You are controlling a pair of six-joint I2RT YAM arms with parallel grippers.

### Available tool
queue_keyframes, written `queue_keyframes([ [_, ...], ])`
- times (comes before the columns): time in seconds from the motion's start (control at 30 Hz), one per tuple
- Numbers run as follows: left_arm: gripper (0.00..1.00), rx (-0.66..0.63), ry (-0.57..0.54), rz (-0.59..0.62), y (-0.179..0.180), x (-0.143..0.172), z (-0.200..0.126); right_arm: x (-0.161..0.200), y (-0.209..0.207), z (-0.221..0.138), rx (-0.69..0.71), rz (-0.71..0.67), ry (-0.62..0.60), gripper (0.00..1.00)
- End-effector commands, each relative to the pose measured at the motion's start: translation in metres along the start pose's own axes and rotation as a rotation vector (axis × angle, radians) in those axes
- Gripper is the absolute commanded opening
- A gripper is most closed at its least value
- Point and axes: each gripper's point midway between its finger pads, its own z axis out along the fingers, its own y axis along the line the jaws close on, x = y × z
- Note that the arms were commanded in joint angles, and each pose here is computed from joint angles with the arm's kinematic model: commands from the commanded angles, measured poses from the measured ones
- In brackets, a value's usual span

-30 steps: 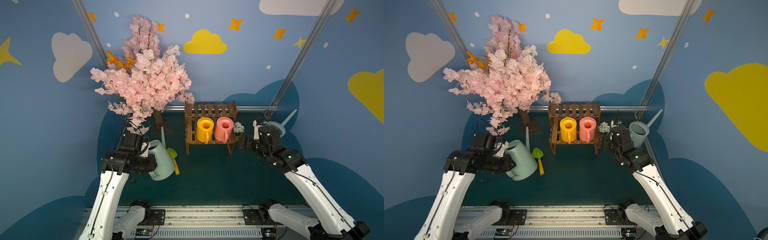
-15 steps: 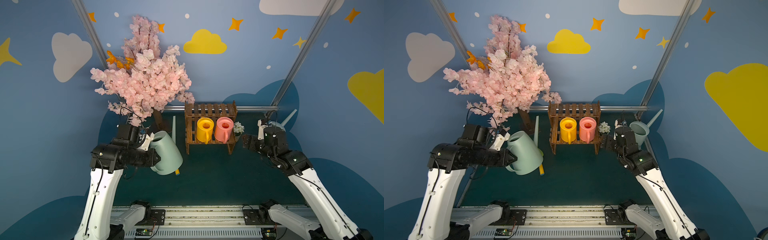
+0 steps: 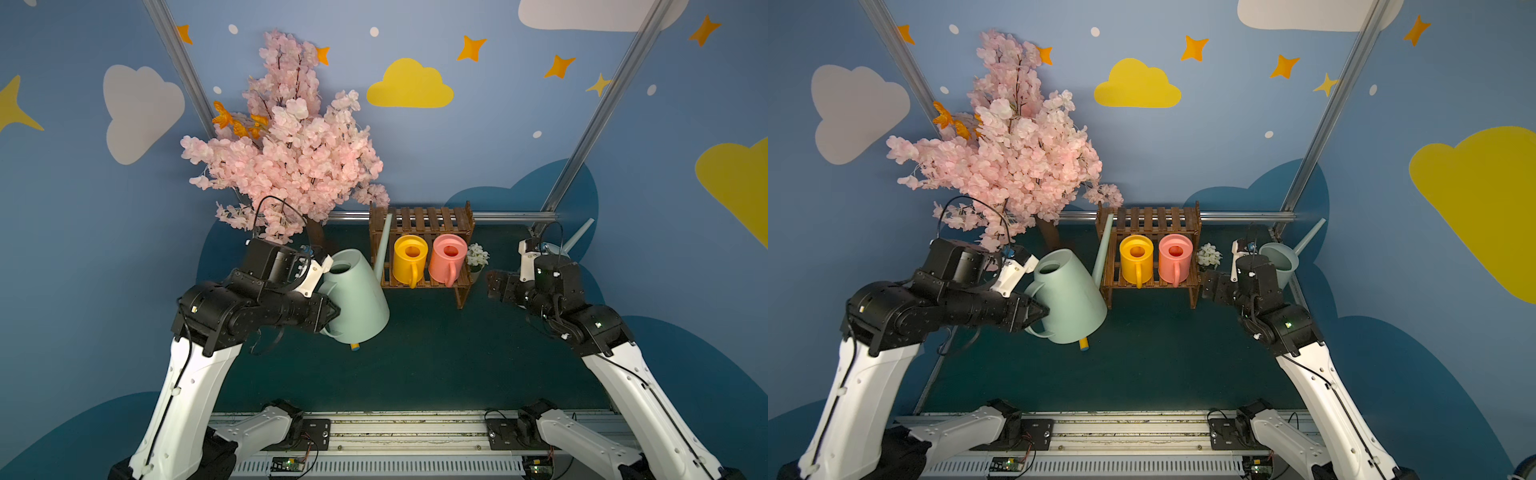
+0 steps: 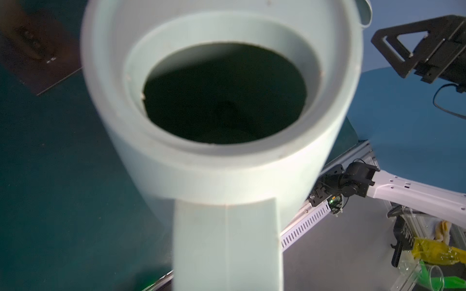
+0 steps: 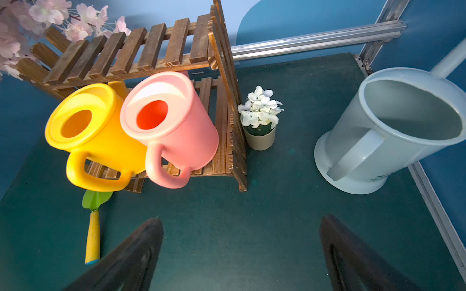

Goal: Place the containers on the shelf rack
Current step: 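Place the container on the shelf.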

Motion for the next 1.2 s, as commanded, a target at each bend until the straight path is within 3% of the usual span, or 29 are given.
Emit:
queue_keyframes([
  [0.0, 0.02, -0.001, -0.104, 0.093, -0.018, -0.033, -0.004, -0.008, 0.013, -0.019, -0.09, -0.022, -0.022, 0.98],
  [0.2, 0.02, 0.045, -0.144, 0.223, -0.064, -0.065, -0.004, -0.012, 0.018, -0.036, -0.137, -0.024, -0.06, 0.98],
  [0.43, 0.02, 0.057, -0.195, 0.334, -0.092, -0.093, 0.004, -0.014, 0.021, -0.048, -0.171, -0.019, -0.085, 0.98],
  [0.7, 0.02, 0.124, -0.354, 0.401, -0.124, -0.145, 0.026, -0.014, 0.027, -0.057, -0.216, -0.019, -0.089, 0.98],
  [1.17, 0.02, -0.073, -0.5, 0.435, -0.115, -0.212, 0.066, -0.019, 0.026, -0.065, -0.211, 0.001, -0.111, 0.98],
])
